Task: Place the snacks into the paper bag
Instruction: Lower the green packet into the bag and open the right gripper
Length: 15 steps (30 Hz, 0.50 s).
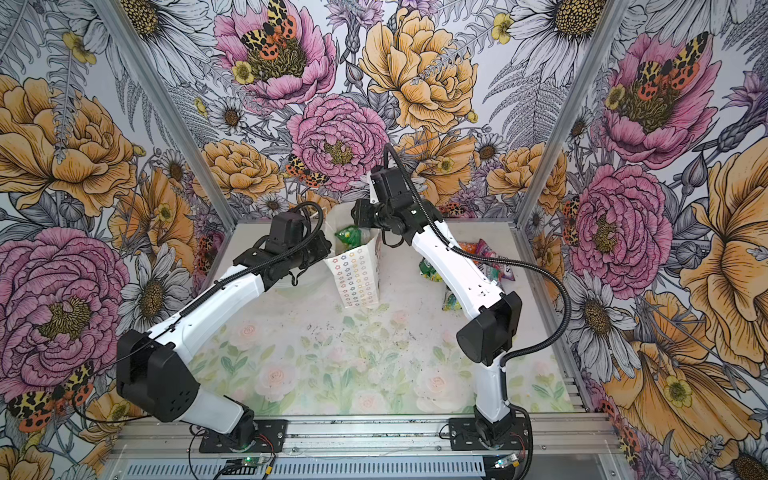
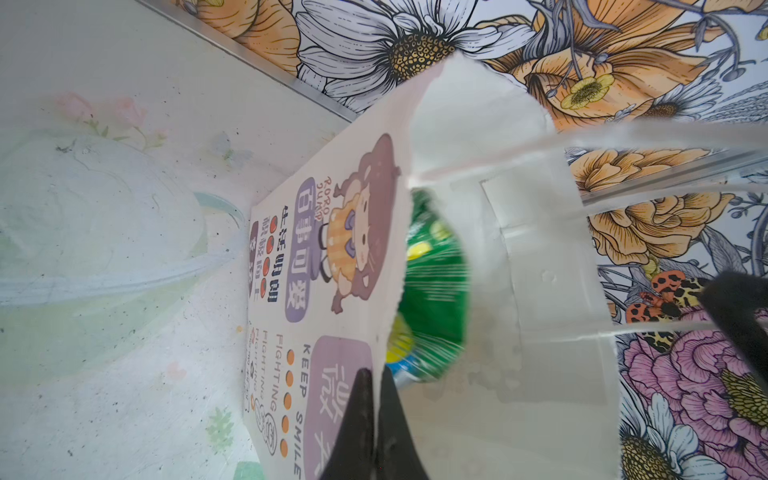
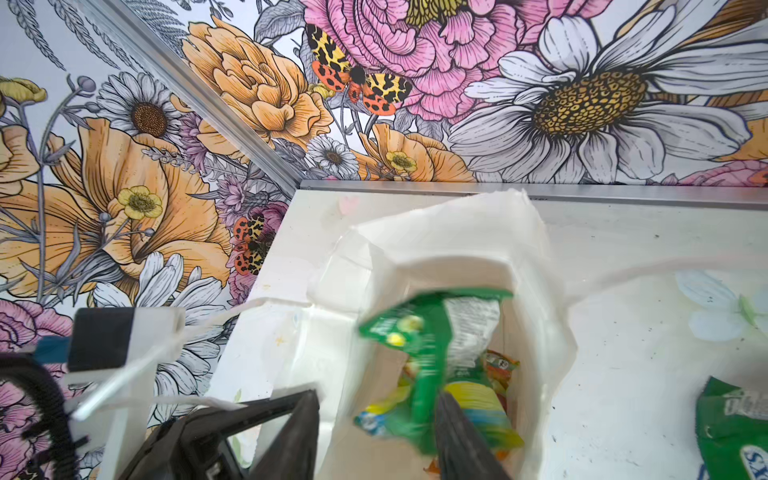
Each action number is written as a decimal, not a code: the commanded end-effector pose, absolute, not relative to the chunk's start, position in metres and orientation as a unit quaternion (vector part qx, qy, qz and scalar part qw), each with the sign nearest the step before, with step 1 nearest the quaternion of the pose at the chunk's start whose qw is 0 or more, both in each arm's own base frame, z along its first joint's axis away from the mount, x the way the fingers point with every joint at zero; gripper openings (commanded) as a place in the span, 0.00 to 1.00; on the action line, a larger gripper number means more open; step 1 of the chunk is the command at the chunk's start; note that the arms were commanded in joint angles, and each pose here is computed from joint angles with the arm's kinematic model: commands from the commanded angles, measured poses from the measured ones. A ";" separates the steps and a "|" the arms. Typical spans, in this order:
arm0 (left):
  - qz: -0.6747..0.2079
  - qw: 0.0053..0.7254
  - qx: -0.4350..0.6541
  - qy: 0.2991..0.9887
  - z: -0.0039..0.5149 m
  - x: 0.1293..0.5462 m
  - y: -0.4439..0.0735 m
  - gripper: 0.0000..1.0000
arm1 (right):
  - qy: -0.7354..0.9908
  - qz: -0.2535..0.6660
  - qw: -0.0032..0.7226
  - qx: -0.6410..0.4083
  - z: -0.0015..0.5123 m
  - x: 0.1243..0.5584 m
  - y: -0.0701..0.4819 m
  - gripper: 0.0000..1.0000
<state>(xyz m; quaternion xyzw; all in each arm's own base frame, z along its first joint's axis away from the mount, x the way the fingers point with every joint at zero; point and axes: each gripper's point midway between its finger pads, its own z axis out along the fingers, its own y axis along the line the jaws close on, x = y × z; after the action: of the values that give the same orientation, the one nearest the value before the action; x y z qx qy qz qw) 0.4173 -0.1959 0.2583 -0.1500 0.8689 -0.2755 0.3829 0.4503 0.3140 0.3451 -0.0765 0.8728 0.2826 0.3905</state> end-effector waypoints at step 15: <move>-0.281 0.401 -0.140 0.861 0.271 0.422 -0.195 0.00 | 0.852 0.234 0.444 -0.151 0.390 0.403 0.267 0.70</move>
<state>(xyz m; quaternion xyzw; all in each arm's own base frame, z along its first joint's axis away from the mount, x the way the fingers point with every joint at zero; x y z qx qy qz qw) 0.4177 -0.1952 0.2582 -0.1507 0.8689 -0.2745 0.3834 0.4133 0.2901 0.3710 -0.1452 0.8589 0.2605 0.4163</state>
